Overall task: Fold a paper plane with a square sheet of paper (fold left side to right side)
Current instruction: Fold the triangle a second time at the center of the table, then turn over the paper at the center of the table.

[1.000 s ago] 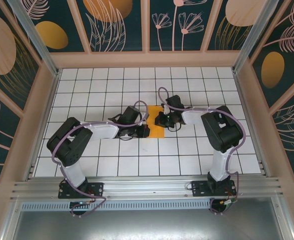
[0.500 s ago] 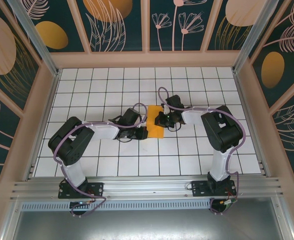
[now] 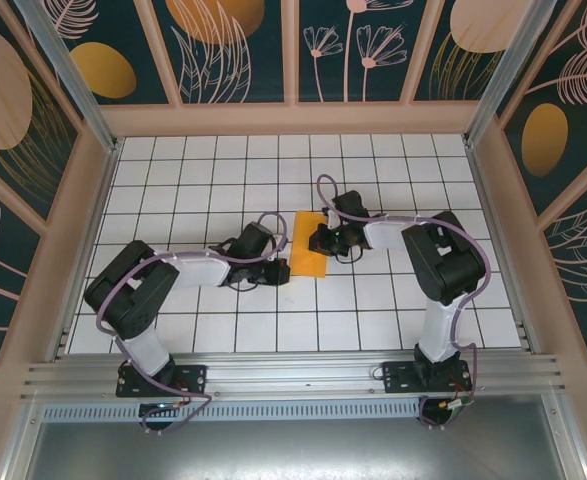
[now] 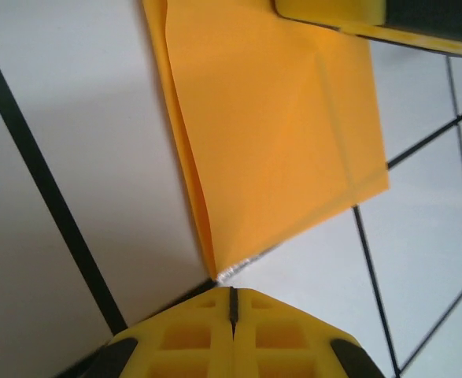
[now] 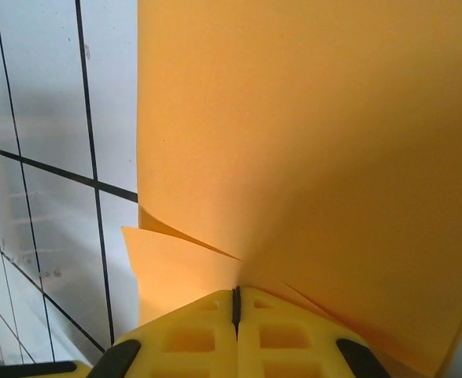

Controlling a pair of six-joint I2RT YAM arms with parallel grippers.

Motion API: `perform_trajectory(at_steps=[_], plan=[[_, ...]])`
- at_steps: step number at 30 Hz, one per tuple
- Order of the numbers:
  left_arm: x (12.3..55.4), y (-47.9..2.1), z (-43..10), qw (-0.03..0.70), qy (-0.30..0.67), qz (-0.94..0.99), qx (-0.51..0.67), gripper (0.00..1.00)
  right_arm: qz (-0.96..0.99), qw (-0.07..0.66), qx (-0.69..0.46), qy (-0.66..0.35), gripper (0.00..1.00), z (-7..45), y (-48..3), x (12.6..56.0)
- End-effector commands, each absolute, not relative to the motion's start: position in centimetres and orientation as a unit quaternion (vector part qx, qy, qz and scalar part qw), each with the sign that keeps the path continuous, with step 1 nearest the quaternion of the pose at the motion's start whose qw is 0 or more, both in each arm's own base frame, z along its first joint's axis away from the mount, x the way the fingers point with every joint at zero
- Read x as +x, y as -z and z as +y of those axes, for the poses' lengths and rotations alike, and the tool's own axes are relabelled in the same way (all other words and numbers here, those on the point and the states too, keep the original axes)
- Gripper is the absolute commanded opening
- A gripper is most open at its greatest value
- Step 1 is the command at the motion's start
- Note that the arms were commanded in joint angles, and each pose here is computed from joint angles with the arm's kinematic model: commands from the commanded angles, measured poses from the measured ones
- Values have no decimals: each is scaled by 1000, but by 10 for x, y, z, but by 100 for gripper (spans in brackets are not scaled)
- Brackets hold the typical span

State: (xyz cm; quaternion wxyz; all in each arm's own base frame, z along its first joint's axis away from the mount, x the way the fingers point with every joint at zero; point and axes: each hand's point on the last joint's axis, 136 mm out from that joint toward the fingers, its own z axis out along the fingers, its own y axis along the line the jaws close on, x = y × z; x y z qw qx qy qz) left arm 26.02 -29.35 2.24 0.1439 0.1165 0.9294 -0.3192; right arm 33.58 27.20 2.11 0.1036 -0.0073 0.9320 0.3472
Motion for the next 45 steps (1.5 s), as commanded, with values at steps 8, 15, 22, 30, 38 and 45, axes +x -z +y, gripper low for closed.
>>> perform_trajectory(at_steps=[8,15,22,30,38,45], plan=[[306,-80,-294,213,374,896,111,33,908,230,-2,-350,51,239,-89,356],[327,-75,-321,210,401,879,148,52,902,253,28,-348,70,206,-91,346],[343,-52,-333,191,395,885,154,44,903,245,24,-353,71,204,-89,338],[339,-62,-318,232,379,885,141,2,895,213,14,-392,70,218,-83,331],[333,-67,-309,249,386,880,118,0,878,175,5,-446,68,246,-75,330],[334,-73,-305,262,382,879,109,0,873,147,1,-464,66,268,-63,331]])
